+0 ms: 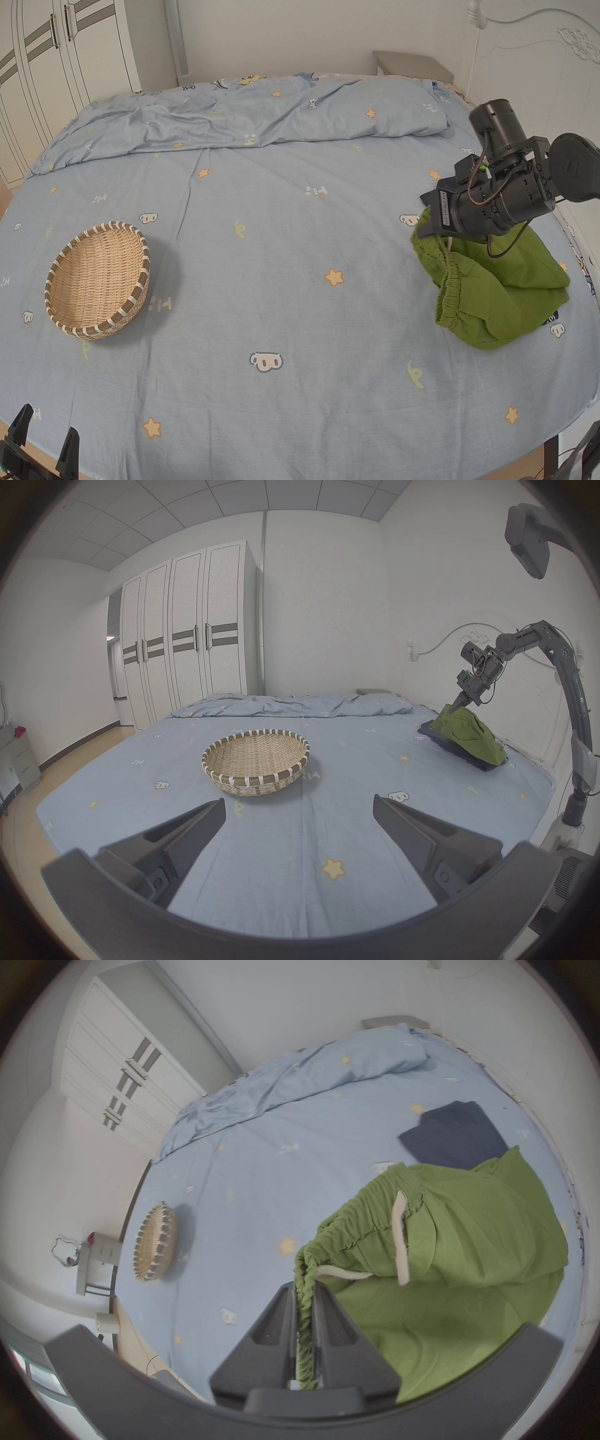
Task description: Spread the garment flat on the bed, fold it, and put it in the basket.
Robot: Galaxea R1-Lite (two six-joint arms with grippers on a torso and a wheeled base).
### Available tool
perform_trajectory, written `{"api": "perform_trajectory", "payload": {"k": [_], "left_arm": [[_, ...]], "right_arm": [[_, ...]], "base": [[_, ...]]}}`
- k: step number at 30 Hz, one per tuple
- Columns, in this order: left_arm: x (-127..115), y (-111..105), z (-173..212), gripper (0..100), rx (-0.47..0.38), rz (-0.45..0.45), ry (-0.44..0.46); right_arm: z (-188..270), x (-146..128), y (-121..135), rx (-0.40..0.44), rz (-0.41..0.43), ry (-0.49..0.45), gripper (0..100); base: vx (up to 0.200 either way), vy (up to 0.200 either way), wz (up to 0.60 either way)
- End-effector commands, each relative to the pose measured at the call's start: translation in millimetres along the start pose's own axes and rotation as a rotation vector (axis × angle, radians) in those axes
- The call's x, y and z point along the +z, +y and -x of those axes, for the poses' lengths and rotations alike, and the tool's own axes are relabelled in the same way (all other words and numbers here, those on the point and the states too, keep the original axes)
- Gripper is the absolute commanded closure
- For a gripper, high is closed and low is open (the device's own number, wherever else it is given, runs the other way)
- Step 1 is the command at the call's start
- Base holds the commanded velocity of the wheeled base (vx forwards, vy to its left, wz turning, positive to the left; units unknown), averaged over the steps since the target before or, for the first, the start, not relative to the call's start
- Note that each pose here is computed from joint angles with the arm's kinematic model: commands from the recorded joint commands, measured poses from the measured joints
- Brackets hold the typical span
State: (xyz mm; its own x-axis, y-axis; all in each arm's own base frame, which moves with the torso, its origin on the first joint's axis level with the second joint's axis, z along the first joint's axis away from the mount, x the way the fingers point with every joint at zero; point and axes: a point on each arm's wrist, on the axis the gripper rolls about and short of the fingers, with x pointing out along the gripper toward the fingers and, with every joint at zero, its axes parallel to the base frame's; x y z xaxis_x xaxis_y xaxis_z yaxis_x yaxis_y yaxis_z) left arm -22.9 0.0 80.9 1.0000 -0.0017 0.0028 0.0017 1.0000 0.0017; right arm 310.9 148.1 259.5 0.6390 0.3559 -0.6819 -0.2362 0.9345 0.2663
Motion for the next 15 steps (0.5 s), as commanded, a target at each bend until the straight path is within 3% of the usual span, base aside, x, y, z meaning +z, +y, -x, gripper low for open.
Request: {"api": "perform_trajectory", "payload": {"k": [1,5,6,7,15], "left_arm": [[-5.1,0.0,-0.6,0,0.000,0.000,0.009],[-4.6,0.0,-0.5,0,0.000,0.000,0.007],[-5.1,0.0,-0.6,0,0.000,0.000,0.009],[-5.1,0.0,-0.6,0,0.000,0.000,0.009],[-5.1,0.0,-0.6,0,0.000,0.000,0.009]], "right_arm": [[-0.1,-15.7,62.9,0.104,0.053,-0.004,100],[-12.2,-26.9,109.0,0.127,0.077,-0.018,100],[-12.5,-27.0,110.3,0.127,0.079,-0.020,100],[-14.0,-32.5,131.2,0.156,0.089,-0.027,100],[-23.1,-51.2,188.7,0.252,0.087,-0.033,100]], "base": [[0.000,0.000,0.00],[0.000,0.000,0.00],[0.000,0.000,0.00],[0.000,0.000,0.00],[0.000,0.000,0.00]]}}
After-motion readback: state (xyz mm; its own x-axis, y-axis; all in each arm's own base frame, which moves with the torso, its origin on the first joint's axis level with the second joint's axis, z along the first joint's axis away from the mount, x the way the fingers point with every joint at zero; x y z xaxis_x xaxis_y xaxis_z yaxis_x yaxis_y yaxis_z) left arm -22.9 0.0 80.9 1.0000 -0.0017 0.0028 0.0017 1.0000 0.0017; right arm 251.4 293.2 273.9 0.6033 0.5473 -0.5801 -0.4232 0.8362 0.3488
